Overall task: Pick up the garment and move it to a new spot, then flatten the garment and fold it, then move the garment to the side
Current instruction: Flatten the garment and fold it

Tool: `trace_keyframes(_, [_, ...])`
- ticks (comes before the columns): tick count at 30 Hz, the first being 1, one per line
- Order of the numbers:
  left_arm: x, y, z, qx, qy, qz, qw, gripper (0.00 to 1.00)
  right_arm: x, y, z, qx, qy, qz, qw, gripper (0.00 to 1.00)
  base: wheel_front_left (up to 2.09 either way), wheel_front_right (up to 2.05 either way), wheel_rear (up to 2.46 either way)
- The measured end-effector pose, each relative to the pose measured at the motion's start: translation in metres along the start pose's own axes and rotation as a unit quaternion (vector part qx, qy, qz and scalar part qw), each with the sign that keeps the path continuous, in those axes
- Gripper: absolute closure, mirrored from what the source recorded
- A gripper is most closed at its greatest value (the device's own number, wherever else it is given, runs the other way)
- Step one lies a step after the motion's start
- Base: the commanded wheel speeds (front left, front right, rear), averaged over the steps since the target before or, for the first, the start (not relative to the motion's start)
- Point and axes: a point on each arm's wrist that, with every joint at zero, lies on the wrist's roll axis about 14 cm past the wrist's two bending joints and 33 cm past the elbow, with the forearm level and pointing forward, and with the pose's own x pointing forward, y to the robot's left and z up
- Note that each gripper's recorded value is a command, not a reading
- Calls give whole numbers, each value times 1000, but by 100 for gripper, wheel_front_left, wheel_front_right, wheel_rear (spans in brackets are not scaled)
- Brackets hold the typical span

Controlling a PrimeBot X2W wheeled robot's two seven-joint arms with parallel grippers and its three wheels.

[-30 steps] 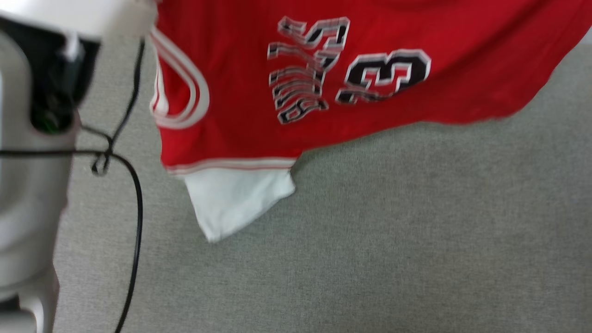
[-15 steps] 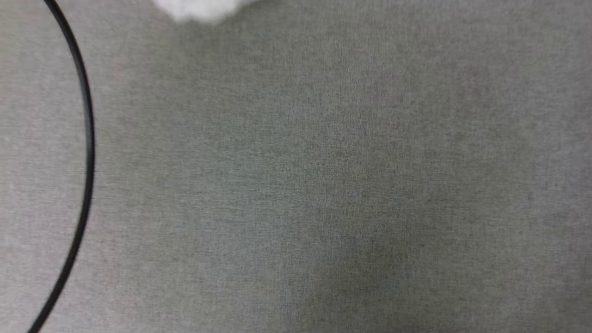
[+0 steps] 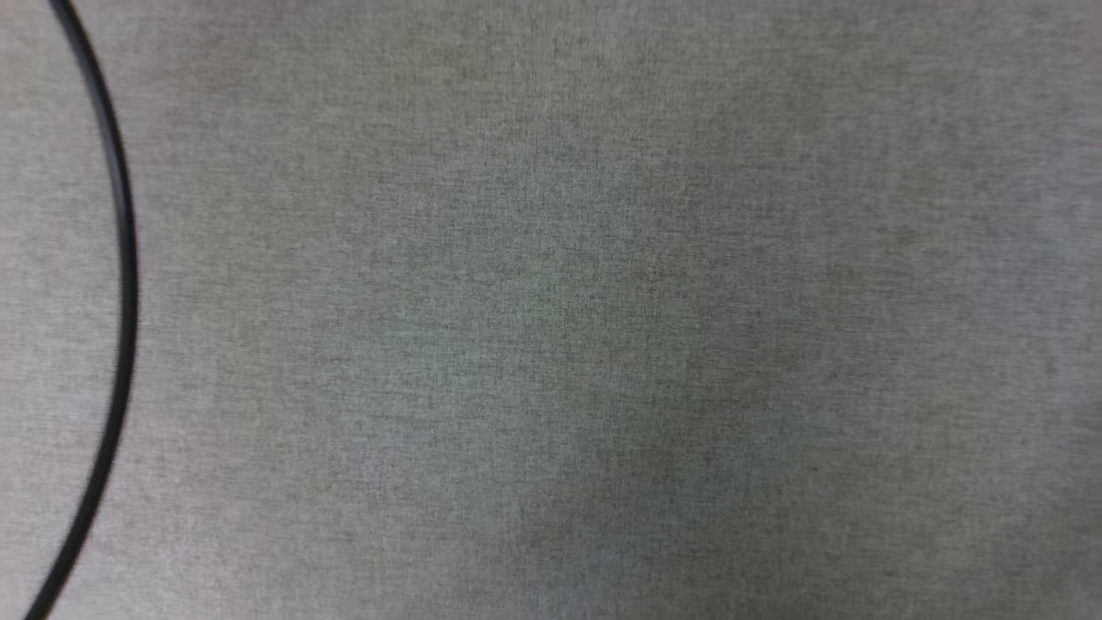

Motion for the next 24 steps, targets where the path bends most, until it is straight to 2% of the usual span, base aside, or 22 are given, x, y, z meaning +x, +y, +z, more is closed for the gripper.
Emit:
trace_keyframes(2, [-16,-5,-40,-7,33,-4,999,100,0,11,-36,10,26,16,999,100,0,0,0])
trace_keyframes(6, [-43,-9,-81,-27,71,-2,997,100,-15,27,-91,23,76,39,996,100,0,0,0])
trace_keyframes(12, [-91,-17,-111,-55,114,0,992,100,-48,44,-130,42,119,67,990,100,0,0,0])
trace_keyframes(20, [-179,-31,-116,-83,174,17,981,100,-113,70,-162,70,182,106,975,100,0,0,0])
trace_keyframes(21, [-215,-36,-107,-90,195,30,976,100,-145,79,-168,77,209,120,968,100,0,0,0])
trace_keyframes(24, [-250,-48,-91,-106,215,43,970,100,-178,88,-172,82,237,129,960,100,0,0,0])
